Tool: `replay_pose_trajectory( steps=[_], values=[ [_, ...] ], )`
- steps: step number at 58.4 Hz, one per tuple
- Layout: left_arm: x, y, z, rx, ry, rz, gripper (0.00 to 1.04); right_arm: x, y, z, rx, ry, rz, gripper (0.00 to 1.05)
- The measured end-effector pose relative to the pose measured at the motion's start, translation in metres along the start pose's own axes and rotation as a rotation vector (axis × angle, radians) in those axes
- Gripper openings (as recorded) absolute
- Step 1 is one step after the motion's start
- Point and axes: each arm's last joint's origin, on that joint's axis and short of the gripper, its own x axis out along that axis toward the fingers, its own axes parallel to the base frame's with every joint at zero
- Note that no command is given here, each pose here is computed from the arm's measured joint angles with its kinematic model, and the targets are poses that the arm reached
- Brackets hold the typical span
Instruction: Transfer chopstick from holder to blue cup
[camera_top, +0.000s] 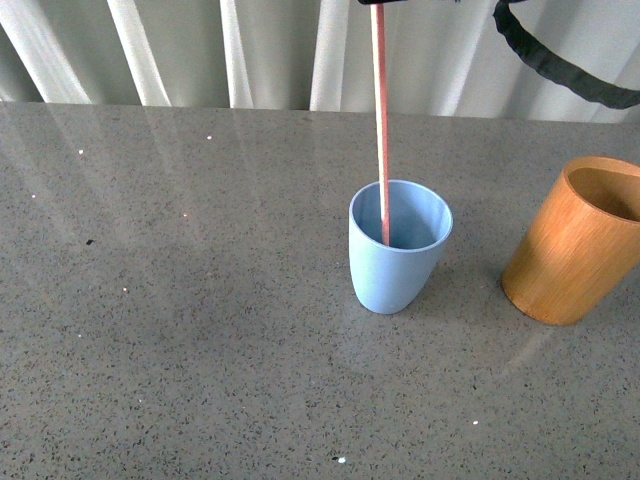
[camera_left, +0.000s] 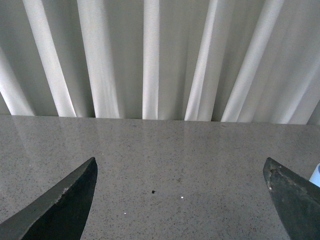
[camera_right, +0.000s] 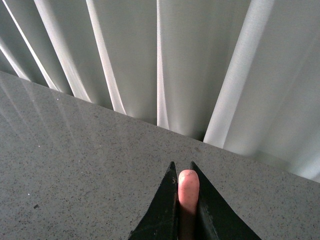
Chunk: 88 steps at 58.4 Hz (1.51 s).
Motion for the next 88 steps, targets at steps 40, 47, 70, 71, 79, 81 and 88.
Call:
replay_pose_trajectory(
  steps=[40, 47, 70, 71, 79, 81, 88],
  values=[
    [0.000, 0.000, 0.000, 0.000, 0.000, 0.000, 0.98, -0.111, -0.059, 0.034, 0.128, -0.103, -0.282, 0.95],
    [0.000, 0.000, 0.000, 0.000, 0.000, 0.000, 0.98, -0.154, -0.074, 0.010, 0.157, -0.038, -0.436, 0.95],
    [0.000, 0.000, 0.000, 0.000, 0.000, 0.002, 0.98, -0.197, -0.075, -0.032, 0.029, -0.199, -0.467, 0.54],
    [0.000, 0.000, 0.000, 0.000, 0.000, 0.002, 0.98, -0.198, -0.075, -0.033, 0.026, -0.198, -0.468, 0.52],
    [0.000, 0.000, 0.000, 0.000, 0.000, 0.000, 0.98, -0.209, -0.076, -0.047, 0.018, -0.186, -0.479, 0.29],
    [0.000, 0.000, 0.000, 0.000, 0.000, 0.000, 0.98, -0.212, -0.076, -0.049, 0.017, -0.186, -0.476, 0.22],
    [0.000, 0.000, 0.000, 0.000, 0.000, 0.000, 0.98, -0.225, -0.078, -0.058, 0.011, -0.187, -0.451, 0.01]
  ],
)
